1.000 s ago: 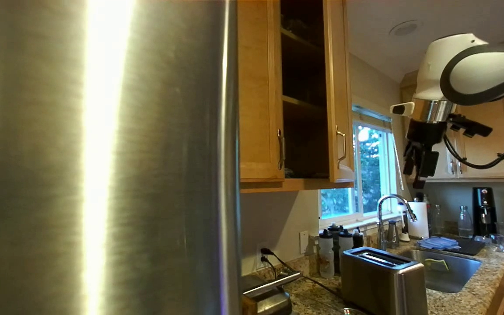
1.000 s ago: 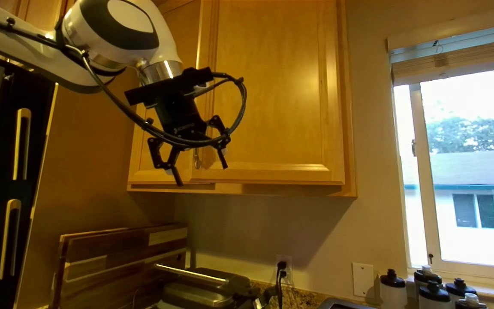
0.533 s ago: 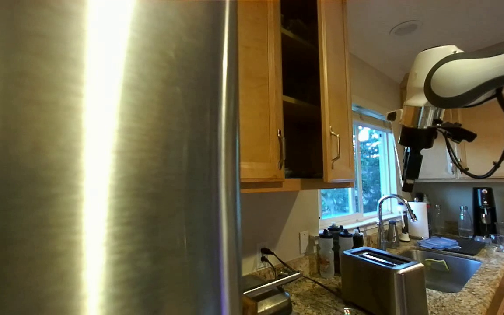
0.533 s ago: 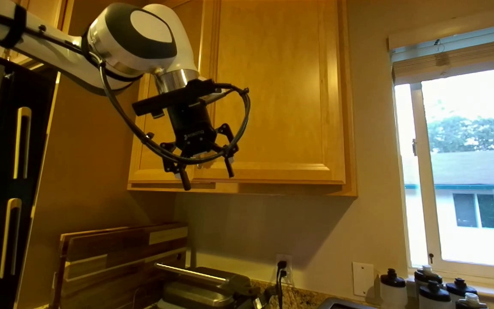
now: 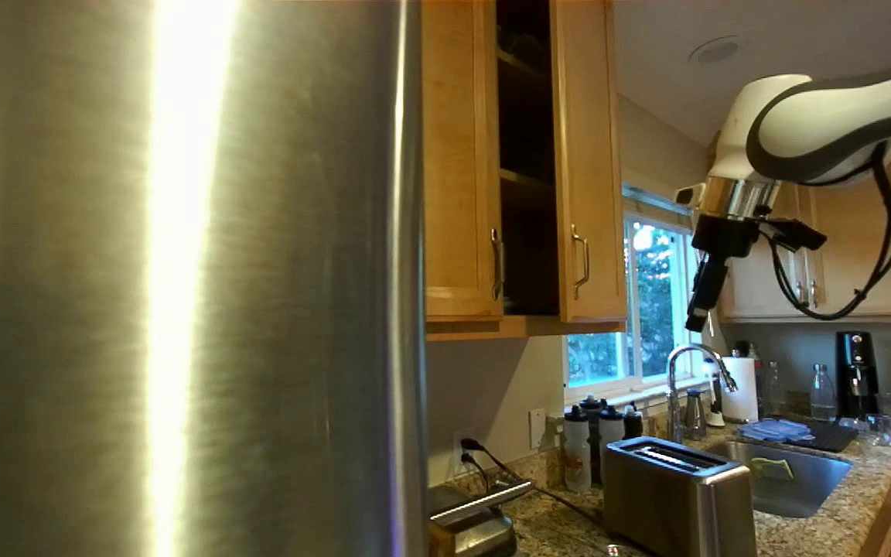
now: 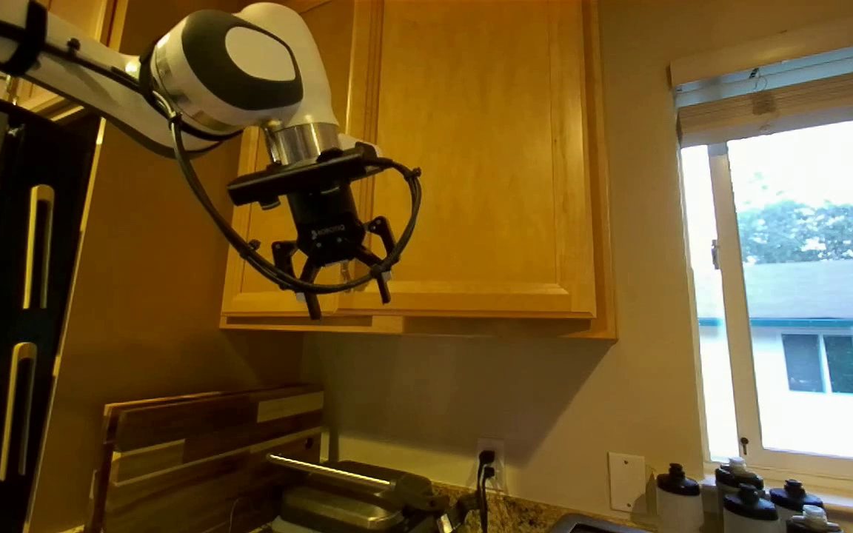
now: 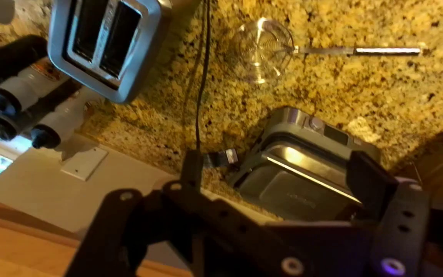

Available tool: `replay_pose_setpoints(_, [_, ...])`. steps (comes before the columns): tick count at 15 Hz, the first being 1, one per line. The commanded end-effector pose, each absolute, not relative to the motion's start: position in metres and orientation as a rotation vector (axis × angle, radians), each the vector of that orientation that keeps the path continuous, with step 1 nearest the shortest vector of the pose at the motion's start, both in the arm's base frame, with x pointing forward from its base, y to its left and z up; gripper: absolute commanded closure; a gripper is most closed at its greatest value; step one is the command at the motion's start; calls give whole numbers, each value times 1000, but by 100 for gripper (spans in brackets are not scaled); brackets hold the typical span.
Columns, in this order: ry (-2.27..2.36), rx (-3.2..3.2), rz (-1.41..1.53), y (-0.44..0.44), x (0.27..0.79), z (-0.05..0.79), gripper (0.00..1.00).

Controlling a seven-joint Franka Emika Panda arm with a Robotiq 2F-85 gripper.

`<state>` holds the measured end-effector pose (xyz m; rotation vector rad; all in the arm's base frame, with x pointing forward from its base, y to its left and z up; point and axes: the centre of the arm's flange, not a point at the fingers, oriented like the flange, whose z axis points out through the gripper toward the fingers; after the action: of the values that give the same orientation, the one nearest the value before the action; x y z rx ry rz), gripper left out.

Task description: Close the left and right cabinet doors respectively

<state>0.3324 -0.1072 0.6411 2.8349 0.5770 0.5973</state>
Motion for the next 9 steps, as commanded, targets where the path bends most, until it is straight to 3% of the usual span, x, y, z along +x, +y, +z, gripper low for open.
replay_pose_setpoints(1, [584, 2840, 857, -83, 349, 665, 30])
replay_pose_setpoints(3, [537, 2791, 1009, -77, 364, 679, 37])
replay_pose_setpoints(9, [443, 2673, 1302, -77, 412, 711, 78])
